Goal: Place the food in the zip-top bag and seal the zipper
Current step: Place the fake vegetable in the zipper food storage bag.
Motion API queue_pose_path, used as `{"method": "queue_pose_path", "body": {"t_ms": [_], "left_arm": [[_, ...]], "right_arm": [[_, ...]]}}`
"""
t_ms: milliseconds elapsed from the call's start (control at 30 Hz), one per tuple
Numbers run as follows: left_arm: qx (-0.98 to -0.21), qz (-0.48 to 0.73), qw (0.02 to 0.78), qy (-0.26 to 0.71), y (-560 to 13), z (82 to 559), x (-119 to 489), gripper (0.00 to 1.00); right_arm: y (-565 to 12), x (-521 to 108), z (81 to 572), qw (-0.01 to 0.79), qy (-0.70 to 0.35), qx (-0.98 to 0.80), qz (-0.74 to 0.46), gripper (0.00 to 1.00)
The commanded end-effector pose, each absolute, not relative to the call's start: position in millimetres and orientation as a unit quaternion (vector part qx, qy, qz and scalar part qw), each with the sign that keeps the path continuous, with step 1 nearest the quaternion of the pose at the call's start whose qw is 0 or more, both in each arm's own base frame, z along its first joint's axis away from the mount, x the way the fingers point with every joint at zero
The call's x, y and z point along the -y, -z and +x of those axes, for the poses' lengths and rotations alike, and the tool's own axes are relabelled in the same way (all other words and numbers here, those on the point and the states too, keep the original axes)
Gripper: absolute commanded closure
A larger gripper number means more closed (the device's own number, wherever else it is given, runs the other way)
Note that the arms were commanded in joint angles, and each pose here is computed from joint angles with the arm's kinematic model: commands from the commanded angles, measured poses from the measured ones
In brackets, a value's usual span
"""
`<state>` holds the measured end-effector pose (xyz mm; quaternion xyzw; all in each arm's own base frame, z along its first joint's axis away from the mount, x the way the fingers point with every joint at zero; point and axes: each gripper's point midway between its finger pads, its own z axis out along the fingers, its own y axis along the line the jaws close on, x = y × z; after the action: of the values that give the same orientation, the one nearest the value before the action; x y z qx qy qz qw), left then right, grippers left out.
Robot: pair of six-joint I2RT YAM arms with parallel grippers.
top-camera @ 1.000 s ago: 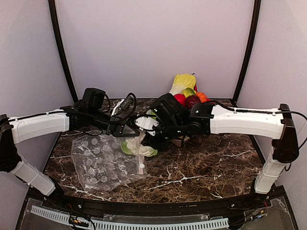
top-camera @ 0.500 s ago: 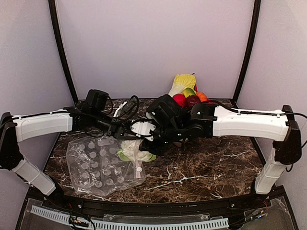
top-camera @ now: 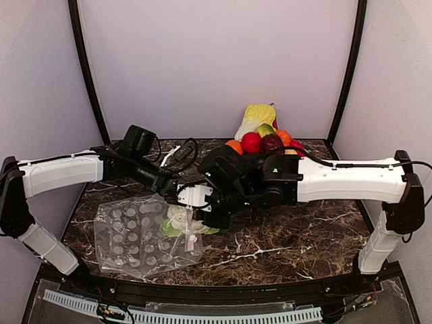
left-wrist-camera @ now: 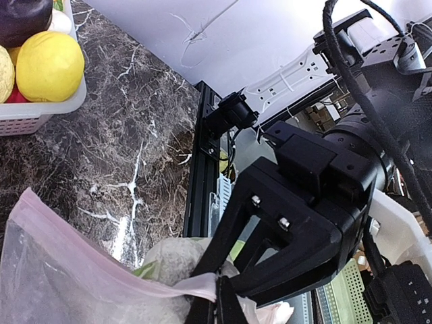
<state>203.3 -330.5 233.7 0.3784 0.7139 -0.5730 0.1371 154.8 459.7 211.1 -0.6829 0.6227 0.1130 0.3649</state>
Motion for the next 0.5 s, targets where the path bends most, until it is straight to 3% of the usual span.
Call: {"method": "queue_pose_path", "body": {"t_ms": [0,467], "left_arm": [[-0.720,0.384,0.138,0.561,-224.2,207.6,334.8,0.99],[-0.719,0.386,0.137,0.561,-219.1,203.8,338.8,0.99]], "right_arm": [[-245.9,-486.4,159.5,0.434,-0.133,-0.603,-0.656,0.86],[-226.2,-459.8,226.2,0.401,-0.156,-0.727,-0.535,0.70]]}}
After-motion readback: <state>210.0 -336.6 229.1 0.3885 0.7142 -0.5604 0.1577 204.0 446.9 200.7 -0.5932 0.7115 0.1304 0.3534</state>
